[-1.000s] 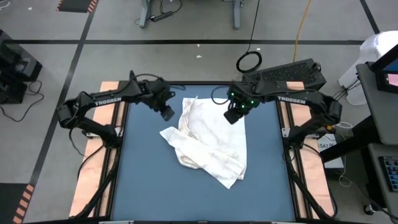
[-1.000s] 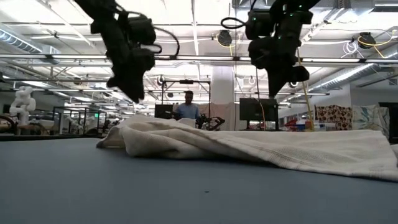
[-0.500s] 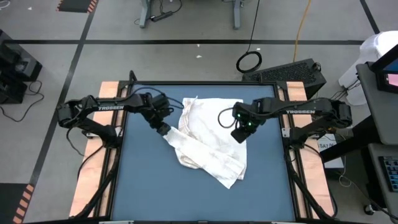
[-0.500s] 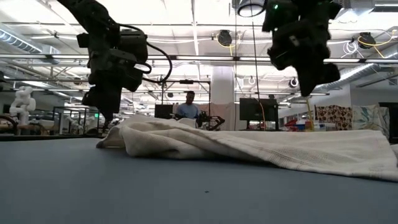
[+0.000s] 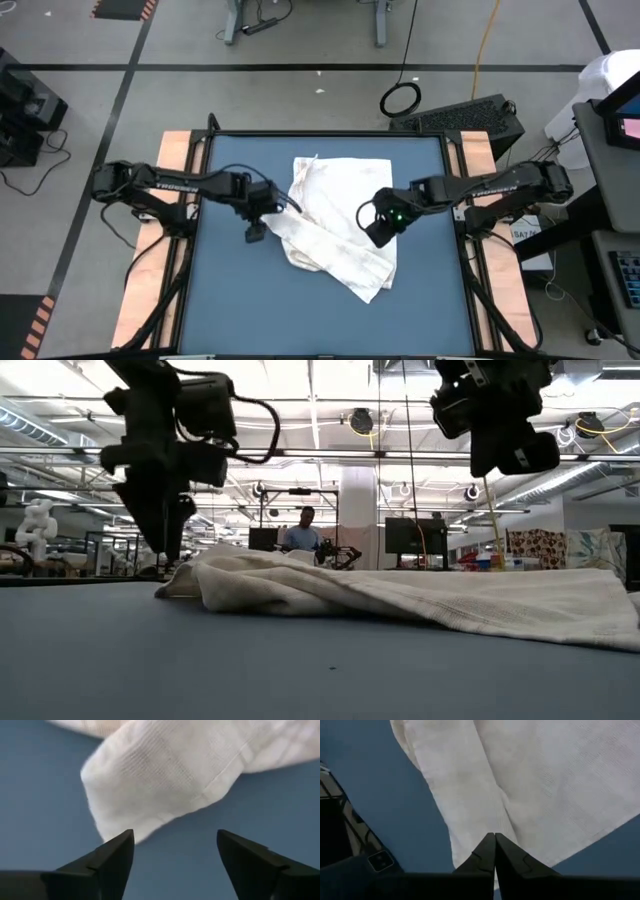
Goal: Roll towel
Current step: Fold the white towel
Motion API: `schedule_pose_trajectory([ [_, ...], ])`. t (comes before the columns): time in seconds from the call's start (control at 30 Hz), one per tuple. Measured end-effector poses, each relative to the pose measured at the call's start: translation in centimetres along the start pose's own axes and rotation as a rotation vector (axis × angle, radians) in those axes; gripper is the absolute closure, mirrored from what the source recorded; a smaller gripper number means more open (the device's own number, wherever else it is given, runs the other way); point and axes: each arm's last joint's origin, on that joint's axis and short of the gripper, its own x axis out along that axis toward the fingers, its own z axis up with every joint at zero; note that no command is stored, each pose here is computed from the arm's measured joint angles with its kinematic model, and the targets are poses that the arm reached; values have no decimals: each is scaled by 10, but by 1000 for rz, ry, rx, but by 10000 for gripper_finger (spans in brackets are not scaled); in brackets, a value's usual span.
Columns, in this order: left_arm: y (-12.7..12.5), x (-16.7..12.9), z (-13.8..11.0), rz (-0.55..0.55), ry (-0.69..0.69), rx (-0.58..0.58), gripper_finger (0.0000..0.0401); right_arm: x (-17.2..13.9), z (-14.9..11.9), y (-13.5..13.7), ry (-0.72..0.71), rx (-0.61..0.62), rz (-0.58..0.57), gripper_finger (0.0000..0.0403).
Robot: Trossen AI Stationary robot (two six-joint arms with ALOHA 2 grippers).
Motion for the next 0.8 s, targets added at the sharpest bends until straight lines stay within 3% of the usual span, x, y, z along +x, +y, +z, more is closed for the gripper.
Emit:
schedule_pose_trajectory([
  [0.17,-13,10,0,62,-73,177,111,2,-11,5,9,-42,-12,403],
  [0.5,-13,30,-8,116,-107,194,120,4,-30,12,-20,-164,-55,403],
  [0.63,-11,39,-13,109,-68,186,167,4,-34,14,-24,-201,-63,403],
  [0.8,-10,50,-16,94,-58,188,269,5,-38,15,-20,-252,-67,403],
])
